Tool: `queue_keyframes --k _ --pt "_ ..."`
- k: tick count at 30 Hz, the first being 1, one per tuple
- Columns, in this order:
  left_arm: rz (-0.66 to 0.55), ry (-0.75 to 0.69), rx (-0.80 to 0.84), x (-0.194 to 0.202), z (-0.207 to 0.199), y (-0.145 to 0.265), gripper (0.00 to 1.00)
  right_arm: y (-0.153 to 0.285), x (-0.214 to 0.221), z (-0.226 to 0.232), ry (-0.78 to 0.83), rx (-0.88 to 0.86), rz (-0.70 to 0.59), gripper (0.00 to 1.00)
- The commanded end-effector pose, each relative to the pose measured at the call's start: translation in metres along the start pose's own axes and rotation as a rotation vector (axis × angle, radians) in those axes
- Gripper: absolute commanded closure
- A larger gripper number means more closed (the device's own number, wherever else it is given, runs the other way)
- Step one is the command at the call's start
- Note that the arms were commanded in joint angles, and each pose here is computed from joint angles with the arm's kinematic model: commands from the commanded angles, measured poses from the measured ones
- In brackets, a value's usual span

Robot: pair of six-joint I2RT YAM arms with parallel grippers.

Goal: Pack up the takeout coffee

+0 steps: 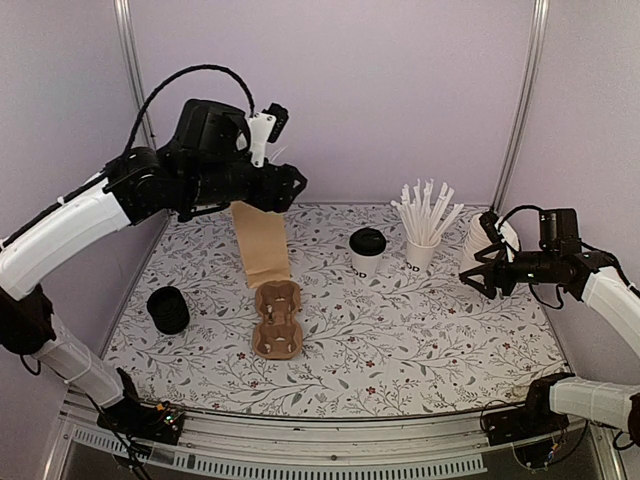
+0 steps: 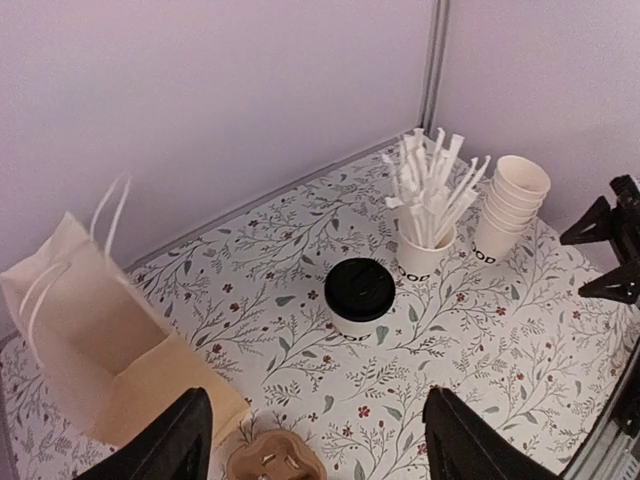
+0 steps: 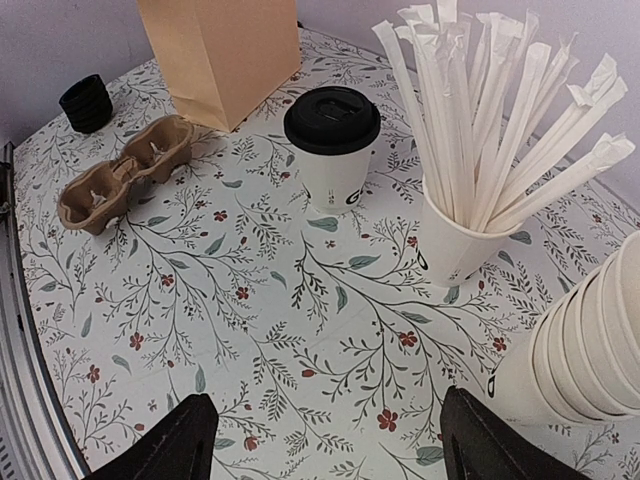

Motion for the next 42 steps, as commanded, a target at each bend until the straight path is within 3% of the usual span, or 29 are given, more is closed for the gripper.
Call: queue_keyframes --k 1,9,11,20,28,36,42 --pt "0.045 0.198 -0.310 0.023 0.095 0.010 0.26 -0.002 0.005 0.001 -0.006 -0.013 0.012 0.20" --pt "0.054 0.368 -0.415 0.038 0.175 0.002 0.31 -0.003 0.006 0.002 -0.009 -0.016 0.015 0.20" --pt "0.070 0.379 -0.390 0.039 0.184 -0.008 0.38 -0.003 0.006 0.002 -0.009 -0.015 0.017 0.20" --pt "0.109 0.434 -0.399 0.038 0.227 -0.045 0.46 -0.003 0.008 0.001 -0.011 -0.009 0.024 0.20" --pt "0.097 0.424 -0.397 0.026 0.236 -0.058 0.68 -0.003 0.009 0.000 -0.010 -0.005 0.028 0.20" --pt "-0.006 0.363 -0.368 -0.014 0.229 -0.041 0.99 -0.002 0.008 0.000 -0.006 -0.001 0.026 0.20" --pt "-0.043 0.343 -0.332 -0.030 0.220 -0.022 1.00 -0.001 0.007 0.000 -0.001 0.004 0.024 0.20"
Point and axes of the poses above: each gripper's point midway between its finger pads, its own y axis back along the fingers, its own z axis along the line the jaws close on, x = y × z, the point moved 4 cm from there along y, back along the fingers, and after that the axes turned 13 degrees about y, right-handed, at the moved point
